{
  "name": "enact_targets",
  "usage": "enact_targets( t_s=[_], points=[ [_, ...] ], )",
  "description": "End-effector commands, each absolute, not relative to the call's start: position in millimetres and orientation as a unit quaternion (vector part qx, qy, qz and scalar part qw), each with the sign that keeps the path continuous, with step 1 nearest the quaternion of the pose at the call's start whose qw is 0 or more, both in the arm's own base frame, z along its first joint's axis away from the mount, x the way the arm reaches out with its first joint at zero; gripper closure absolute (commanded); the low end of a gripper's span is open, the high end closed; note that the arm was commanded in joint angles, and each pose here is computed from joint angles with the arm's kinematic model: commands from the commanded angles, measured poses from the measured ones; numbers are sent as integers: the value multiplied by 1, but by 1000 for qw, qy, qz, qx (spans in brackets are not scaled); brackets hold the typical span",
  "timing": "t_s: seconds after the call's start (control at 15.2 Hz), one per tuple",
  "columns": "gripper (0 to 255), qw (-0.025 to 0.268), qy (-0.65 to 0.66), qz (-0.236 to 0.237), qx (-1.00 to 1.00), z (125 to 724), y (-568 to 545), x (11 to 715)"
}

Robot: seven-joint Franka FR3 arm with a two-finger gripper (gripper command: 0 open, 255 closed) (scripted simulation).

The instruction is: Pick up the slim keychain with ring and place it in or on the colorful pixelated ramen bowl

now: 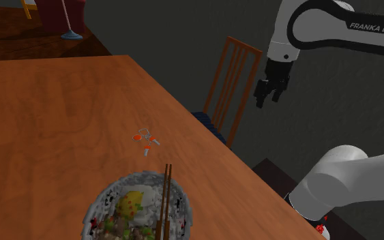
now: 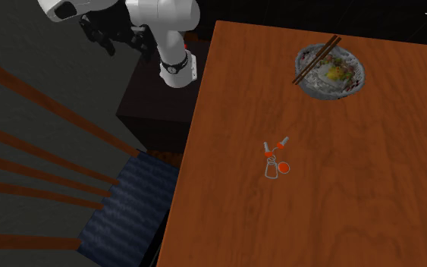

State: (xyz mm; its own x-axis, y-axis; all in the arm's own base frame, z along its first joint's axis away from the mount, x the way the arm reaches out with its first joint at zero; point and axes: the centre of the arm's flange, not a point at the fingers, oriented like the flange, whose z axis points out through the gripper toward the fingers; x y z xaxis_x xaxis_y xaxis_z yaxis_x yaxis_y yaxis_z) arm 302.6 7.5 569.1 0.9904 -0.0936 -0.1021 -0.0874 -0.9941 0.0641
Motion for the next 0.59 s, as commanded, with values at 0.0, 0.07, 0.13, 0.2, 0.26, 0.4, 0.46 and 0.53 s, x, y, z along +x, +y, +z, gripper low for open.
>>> enact_targets(
  t_s=[0.0,0.07,0.13,0.2,0.26,0.4,0.46,0.53],
  points=[
    [0,30,-45,-53,997,569,8,303],
    [0,28,-39,-50,998,565,18,309],
    [0,26,-33,-47,998,561,28,315],
    [0,25,-27,-45,998,558,38,321],
    [0,23,-21,-42,999,554,48,327],
    [0,20,-9,-37,999,547,69,339],
    [0,18,-3,-35,999,544,79,344],
    [0,16,3,-32,999,540,90,350]
  ],
)
